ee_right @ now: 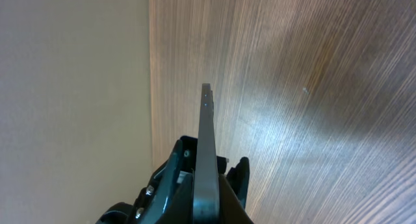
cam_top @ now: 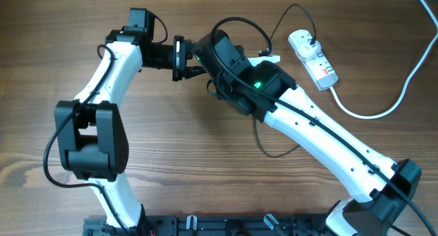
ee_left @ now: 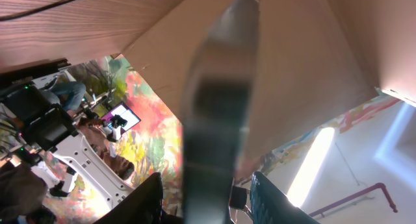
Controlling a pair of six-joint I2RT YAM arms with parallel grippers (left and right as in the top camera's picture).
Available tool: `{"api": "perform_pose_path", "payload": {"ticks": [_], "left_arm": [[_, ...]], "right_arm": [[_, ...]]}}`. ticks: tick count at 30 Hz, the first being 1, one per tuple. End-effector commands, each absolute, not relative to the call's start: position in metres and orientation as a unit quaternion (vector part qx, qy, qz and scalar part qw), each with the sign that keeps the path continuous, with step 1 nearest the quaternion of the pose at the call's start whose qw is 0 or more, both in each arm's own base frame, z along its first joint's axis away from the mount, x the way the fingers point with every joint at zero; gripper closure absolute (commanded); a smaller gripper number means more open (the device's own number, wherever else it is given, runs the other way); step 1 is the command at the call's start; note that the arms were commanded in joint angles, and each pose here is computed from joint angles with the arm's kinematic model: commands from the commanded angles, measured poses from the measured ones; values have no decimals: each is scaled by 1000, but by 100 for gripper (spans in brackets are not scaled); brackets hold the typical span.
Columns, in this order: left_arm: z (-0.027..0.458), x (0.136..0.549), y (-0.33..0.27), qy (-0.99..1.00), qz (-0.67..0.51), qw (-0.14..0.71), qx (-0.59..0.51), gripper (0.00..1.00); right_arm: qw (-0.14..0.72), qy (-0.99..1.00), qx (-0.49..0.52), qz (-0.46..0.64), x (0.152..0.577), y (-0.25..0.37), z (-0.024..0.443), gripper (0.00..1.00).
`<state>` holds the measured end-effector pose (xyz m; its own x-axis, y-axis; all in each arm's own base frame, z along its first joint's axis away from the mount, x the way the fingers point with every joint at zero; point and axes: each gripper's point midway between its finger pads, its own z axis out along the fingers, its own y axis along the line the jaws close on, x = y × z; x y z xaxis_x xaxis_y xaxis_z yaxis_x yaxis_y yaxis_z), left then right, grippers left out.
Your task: Plug charger to phone and switch on socket
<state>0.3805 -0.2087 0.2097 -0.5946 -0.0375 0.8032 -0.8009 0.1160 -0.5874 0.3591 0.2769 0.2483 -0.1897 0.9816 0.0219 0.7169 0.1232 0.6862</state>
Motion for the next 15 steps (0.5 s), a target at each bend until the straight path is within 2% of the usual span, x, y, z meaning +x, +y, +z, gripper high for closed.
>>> {"api": "perform_pose_path", "payload": {"ticks": [1,5,15], "left_arm": [[230,379,-208,-668,602,322,297,67],[229,379,-208,-668,602,322,297,73],[229,379,-208,-668,601,322,297,72]], "right_arm": [[243,692,602,316,363,273,270,95],[231,699,599,314,359,276,267,96],[217,706,595,316,356,281,265,95]]}}
